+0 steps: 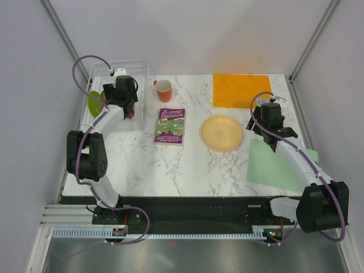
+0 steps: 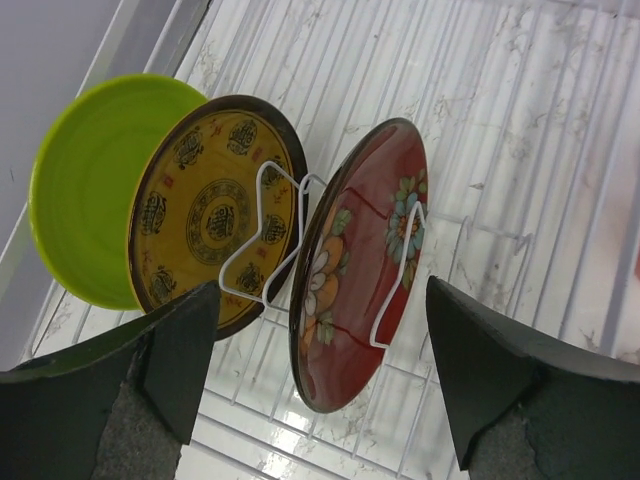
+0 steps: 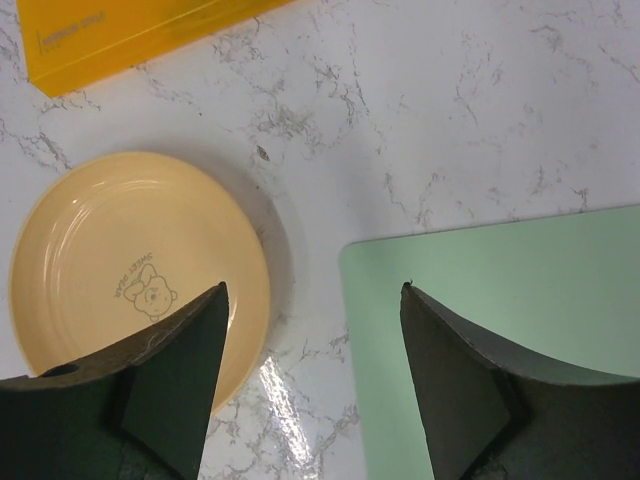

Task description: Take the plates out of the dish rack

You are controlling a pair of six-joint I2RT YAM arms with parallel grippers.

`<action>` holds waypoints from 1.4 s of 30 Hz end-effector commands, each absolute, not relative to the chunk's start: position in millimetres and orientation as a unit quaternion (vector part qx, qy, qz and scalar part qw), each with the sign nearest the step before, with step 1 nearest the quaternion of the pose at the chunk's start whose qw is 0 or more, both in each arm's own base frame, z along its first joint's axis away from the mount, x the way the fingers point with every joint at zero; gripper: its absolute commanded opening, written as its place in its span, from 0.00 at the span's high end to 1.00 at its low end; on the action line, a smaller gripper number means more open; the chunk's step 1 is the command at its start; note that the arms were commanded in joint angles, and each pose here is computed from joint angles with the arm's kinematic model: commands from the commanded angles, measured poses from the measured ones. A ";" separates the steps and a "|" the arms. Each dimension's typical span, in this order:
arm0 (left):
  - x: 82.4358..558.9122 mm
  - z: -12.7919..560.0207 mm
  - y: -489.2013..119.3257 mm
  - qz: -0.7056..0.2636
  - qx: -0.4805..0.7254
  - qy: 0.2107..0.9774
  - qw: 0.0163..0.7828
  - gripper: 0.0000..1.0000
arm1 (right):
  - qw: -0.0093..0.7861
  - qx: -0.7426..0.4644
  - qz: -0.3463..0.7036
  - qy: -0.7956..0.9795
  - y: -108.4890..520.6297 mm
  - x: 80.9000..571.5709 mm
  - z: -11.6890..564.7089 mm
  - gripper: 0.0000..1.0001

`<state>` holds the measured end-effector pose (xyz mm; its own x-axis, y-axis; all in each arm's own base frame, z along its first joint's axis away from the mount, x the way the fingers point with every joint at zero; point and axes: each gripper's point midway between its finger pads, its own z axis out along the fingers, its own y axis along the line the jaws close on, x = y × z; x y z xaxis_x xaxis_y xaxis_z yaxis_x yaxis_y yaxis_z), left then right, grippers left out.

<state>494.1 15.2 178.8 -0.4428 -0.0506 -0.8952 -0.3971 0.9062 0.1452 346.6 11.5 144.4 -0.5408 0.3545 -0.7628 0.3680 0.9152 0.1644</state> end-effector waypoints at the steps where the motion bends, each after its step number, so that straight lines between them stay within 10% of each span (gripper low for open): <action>1: 512.7 187.4 19.0 0.170 -0.138 0.822 0.526 0.12 | 0.431 0.198 -0.002 0.880 14.6 350.8 146.4 0.23; 7: 515.4 171.6 21.3 0.181 -0.134 0.827 0.515 0.25 | 0.421 0.195 0.000 0.886 17.0 352.6 136.8 0.26; 14: 510.0 167.2 23.8 0.185 -0.137 0.824 0.518 0.70 | 0.418 0.194 0.003 0.887 18.3 352.5 133.6 0.27; 25: 509.3 173.0 26.3 0.190 -0.140 0.822 0.519 0.98 | 0.416 0.191 0.004 0.889 19.1 349.1 131.3 0.27; 42: 496.1 276.7 35.1 0.311 -0.117 0.744 0.579 0.98 | 0.407 0.187 0.008 0.894 21.5 349.4 128.8 0.26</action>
